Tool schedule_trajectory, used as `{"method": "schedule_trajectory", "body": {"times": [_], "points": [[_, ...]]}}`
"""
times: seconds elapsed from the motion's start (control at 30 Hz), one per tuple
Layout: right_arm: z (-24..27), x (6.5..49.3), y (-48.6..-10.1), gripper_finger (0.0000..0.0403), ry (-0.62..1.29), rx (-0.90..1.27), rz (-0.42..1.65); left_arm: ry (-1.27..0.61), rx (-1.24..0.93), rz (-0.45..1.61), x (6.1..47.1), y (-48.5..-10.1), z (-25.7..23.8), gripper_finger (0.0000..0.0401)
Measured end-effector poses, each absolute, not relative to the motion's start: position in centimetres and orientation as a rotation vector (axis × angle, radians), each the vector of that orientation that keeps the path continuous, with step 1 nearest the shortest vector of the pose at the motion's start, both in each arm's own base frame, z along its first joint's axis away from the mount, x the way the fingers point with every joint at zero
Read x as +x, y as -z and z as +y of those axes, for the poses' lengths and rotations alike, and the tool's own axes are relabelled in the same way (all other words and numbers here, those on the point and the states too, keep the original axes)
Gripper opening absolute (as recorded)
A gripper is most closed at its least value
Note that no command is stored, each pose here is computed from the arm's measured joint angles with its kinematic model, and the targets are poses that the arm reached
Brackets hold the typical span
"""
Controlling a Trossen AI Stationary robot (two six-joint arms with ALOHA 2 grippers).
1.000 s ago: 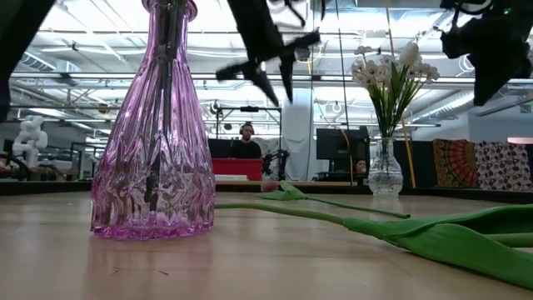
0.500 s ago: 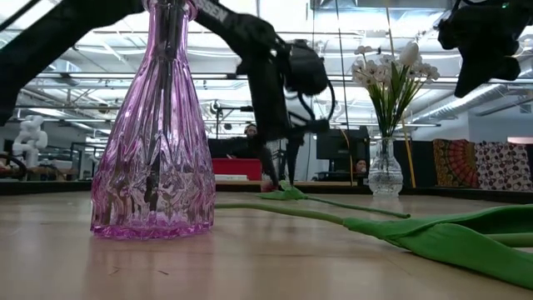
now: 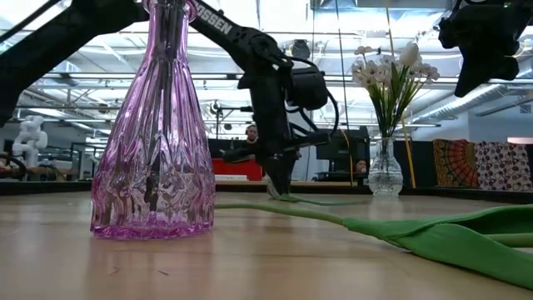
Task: Sort flowers into vase by color
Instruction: Put the red flower into the pink vase
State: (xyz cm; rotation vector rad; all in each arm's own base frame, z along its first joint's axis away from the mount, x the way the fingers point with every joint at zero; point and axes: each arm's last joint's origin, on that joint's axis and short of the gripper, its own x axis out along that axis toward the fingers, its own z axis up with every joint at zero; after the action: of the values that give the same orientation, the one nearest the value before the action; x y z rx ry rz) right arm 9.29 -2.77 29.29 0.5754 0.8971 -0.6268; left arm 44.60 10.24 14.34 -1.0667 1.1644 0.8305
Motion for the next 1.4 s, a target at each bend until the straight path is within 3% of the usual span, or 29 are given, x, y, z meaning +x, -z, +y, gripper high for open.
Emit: {"method": "schedule_trajectory", "body": {"times": [0.33,0.63,1.03,1.2,1.4], "points": [[-2.4,9.6,-28.6,0.0,0.582,0.664,0.909,-0.653,-0.701,1.107,43.0,-20.8,11.0,0.0002],[-0.4,12.4,-23.7,0.0,0.432,0.816,0.864,-0.575,-0.341,1.001,40.0,-26.2,9.8,0.0001],[3.2,17.5,-23.3,0.0,0.392,0.899,0.571,-0.453,-0.366,0.76,27.5,-24.9,7.3,0.0],[4.1,19.5,-21.7,0.0,0.416,0.938,0.598,-0.39,-0.322,0.671,22.0,-25.9,5.8,0.0],[4.4,20.8,-19.5,0.0,0.5,0.938,0.688,-0.128,-0.092,0.484,17.6,-28.6,4.1,0.0]]}}
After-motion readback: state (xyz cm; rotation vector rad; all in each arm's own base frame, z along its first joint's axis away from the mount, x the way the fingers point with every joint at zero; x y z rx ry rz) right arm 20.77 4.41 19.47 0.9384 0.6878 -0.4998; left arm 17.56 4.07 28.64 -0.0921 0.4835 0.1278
